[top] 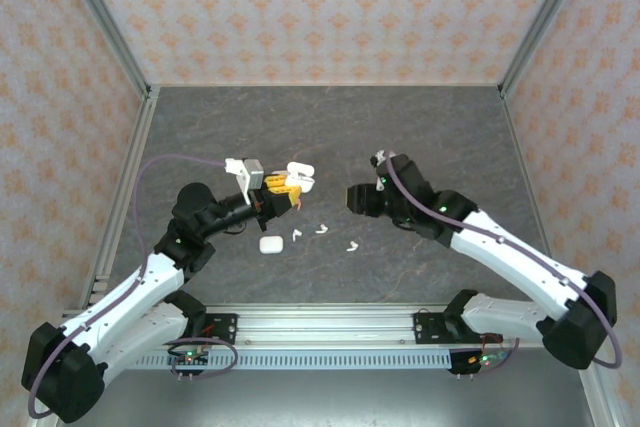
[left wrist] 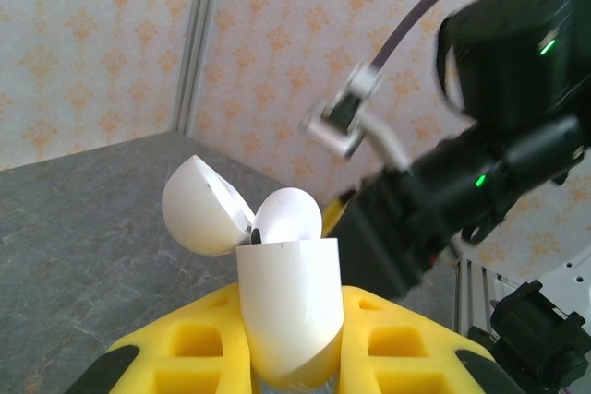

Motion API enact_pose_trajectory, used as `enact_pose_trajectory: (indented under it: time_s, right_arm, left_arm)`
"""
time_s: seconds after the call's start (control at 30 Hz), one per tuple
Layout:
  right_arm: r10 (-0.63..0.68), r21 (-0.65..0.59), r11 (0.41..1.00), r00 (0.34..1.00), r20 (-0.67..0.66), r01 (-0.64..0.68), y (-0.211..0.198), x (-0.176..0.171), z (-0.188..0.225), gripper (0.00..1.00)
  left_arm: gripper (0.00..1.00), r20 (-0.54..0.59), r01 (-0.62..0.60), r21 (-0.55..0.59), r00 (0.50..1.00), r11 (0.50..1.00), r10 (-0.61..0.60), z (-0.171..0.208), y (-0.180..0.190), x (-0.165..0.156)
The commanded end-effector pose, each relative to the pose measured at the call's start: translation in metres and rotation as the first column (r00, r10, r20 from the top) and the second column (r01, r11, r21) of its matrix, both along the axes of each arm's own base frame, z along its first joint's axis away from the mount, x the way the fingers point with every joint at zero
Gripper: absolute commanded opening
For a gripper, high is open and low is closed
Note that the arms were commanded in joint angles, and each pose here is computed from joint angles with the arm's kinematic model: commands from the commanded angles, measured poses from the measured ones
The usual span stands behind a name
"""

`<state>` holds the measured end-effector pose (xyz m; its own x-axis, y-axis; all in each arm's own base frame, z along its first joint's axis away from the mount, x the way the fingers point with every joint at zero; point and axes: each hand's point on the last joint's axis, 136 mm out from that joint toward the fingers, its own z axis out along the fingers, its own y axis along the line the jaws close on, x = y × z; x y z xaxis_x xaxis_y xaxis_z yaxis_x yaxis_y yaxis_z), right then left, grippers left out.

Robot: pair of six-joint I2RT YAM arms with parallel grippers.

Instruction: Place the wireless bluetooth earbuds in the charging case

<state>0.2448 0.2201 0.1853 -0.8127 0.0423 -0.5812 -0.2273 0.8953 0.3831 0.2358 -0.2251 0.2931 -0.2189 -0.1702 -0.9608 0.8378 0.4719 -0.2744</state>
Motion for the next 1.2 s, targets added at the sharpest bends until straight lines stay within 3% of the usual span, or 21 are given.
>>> enact_pose_trajectory:
  time_s: [0.0,0.17,0.47,1.17]
  right_arm:
    - [-0.157,-0.043,0.987,0.973,-0.172,0.152,-0.014,-0.012,-0.05,0.54]
    - [-0.202,-0.086,0.979,0.932,-0.3,0.185,-0.005,-0.021,-0.104,0.5]
    - [-0.191,-0.155,0.977,0.913,-0.36,0.143,0.011,-0.028,-0.143,0.46]
    - [-0.169,-0.232,0.969,0.912,-0.373,0.084,0.019,-0.028,-0.167,0.25]
  left_arm:
    - [0.0,0.078,0.0,-0.033,0.997,0.999,0.002,0.014,0.001,-0.005]
    - [0.0,0.093,0.008,-0.032,0.996,0.999,-0.005,0.016,0.001,-0.009]
    - [0.0,0.092,0.011,-0.025,0.996,1.0,-0.009,0.015,0.001,-0.01]
    - [0.0,0.091,-0.002,-0.013,0.996,1.0,0.003,0.014,0.003,-0.011]
